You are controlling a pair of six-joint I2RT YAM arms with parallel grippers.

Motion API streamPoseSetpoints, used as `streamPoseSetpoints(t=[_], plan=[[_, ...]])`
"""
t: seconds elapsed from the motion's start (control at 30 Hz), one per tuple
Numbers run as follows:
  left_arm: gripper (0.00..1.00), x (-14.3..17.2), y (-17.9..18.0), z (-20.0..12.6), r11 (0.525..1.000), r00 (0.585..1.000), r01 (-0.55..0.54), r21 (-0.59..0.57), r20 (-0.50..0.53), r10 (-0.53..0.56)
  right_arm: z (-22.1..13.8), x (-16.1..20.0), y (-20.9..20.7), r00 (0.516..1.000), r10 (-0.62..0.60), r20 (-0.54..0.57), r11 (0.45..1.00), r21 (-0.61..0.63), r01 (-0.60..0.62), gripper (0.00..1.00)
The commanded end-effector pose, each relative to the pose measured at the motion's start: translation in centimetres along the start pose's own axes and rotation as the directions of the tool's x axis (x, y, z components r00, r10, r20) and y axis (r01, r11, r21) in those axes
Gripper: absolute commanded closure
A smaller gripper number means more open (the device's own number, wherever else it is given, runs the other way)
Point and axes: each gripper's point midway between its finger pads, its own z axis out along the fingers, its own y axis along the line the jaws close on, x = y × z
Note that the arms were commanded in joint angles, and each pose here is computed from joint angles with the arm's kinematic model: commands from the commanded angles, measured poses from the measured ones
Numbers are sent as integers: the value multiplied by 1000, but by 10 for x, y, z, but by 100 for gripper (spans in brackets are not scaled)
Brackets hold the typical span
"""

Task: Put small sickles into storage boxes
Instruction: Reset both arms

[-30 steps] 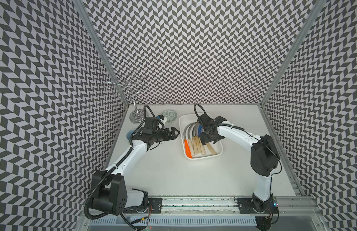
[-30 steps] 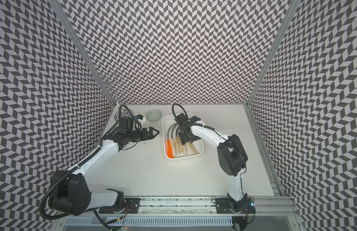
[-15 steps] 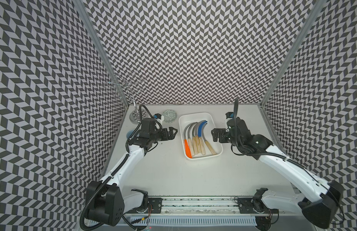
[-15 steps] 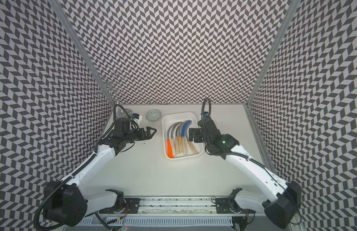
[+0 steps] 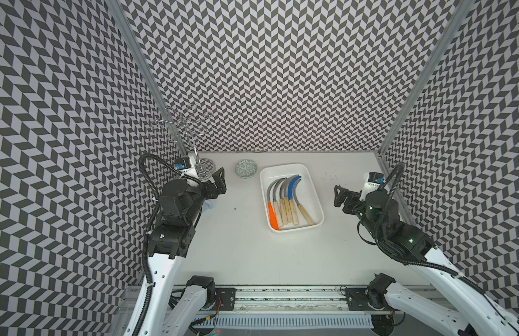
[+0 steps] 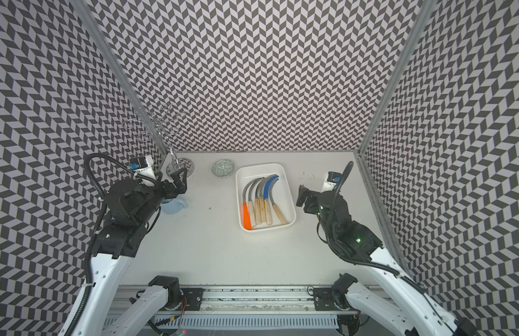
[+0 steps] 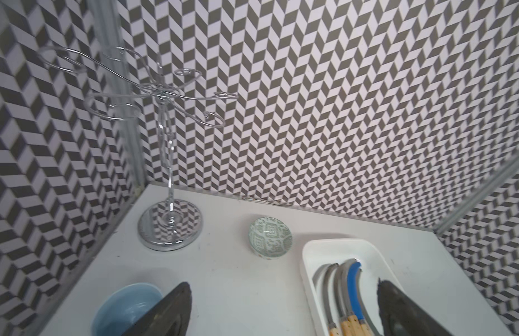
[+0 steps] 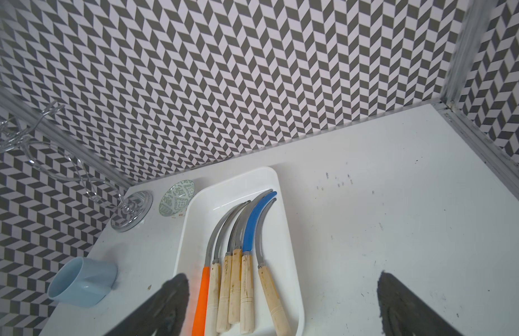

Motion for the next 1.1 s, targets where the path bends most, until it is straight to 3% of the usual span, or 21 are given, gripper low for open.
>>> streamPoseSetpoints(t=[0.0, 0.13, 0.2, 0.33, 0.4, 0.47, 0.6, 0.73, 0.9, 1.07], plan=[[0, 30, 25, 23, 991, 994, -70, -111, -86, 60, -5, -23, -12, 996, 30, 89, 999, 17, -32, 0], [0, 37, 21, 50, 996, 993, -53, -78, -110, 44, -13, -45, -15, 969, -74, 237, 997, 12, 73, 0], [0, 29, 13, 56, 999, 999, -33, -29, -38, 32, -24, -58, -4, 903, -171, 395, 979, -38, 202, 0], [1, 31, 1, 55, 977, 962, -201, 64, 199, 185, -34, -54, -33, 768, -55, 638, 996, -19, 87, 0], [0, 46, 9, 60, 957, 933, -290, 26, 229, 276, -25, -36, -54, 735, -55, 676, 998, 30, 47, 0], [0, 64, 18, 69, 939, 919, -344, 20, 213, 333, 2, -12, -70, 779, -107, 618, 994, 87, 68, 0], [0, 100, 34, 81, 930, 921, -362, 63, 180, 346, 51, 22, -74, 855, -256, 452, 966, 79, 248, 0], [1, 124, 39, 76, 930, 916, -358, 77, 221, 334, 61, 31, -86, 839, -325, 436, 945, 107, 310, 0], [1, 150, 68, 86, 971, 956, -239, 0, 172, 236, 57, 22, -106, 823, -309, 477, 950, 116, 290, 0], [0, 164, 73, 93, 973, 956, -231, 7, 187, 225, 62, 26, -118, 833, -286, 473, 956, 81, 282, 0]])
